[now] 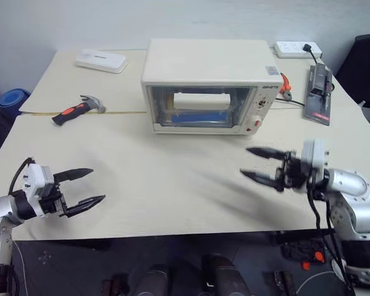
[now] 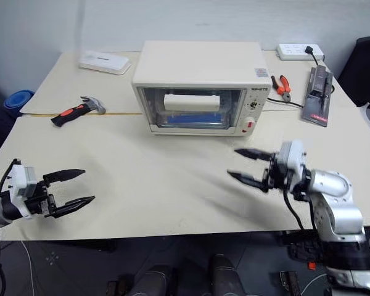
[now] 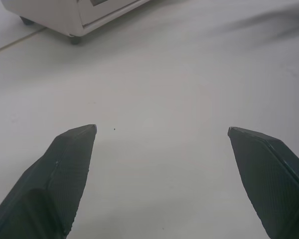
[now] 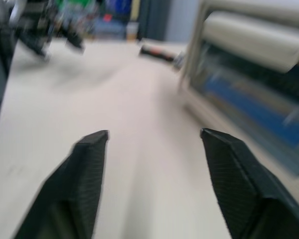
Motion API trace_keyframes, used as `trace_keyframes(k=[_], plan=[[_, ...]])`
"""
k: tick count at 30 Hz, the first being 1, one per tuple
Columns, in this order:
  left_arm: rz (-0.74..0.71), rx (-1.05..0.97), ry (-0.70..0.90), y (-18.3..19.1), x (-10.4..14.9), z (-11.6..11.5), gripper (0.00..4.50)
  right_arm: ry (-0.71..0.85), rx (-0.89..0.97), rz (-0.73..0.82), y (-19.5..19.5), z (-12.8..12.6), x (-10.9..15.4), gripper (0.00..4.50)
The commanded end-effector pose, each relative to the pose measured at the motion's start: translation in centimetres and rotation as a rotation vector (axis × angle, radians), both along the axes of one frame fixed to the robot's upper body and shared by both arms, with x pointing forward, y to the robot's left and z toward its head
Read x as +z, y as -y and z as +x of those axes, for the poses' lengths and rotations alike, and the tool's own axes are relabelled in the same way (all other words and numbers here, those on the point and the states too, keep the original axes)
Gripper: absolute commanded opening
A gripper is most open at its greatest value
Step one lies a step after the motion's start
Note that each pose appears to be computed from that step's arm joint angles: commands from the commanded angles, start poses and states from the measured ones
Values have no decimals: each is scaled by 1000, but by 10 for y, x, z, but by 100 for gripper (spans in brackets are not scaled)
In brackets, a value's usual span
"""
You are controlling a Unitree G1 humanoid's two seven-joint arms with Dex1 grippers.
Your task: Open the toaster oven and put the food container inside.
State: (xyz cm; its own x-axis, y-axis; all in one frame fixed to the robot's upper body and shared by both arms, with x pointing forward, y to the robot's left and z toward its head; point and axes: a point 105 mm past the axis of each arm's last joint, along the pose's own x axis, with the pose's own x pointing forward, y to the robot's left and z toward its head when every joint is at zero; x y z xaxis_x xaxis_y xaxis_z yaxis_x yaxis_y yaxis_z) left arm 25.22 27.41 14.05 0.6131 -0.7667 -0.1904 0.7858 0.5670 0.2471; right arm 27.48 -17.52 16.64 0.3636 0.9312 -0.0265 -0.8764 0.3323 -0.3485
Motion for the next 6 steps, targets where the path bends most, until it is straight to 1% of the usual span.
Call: trace_keyframes(k=[1, 2, 6], plan=[[9, 19, 91, 12, 9, 0, 450, 36, -64, -51, 23, -2, -10, 421], [-3, 27, 107, 16, 9, 0, 450, 34, -93, -54, 29, 0, -15, 447], [-68, 36, 140, 32, 13, -3, 450, 47, -145, -29, 34, 0, -24, 447]])
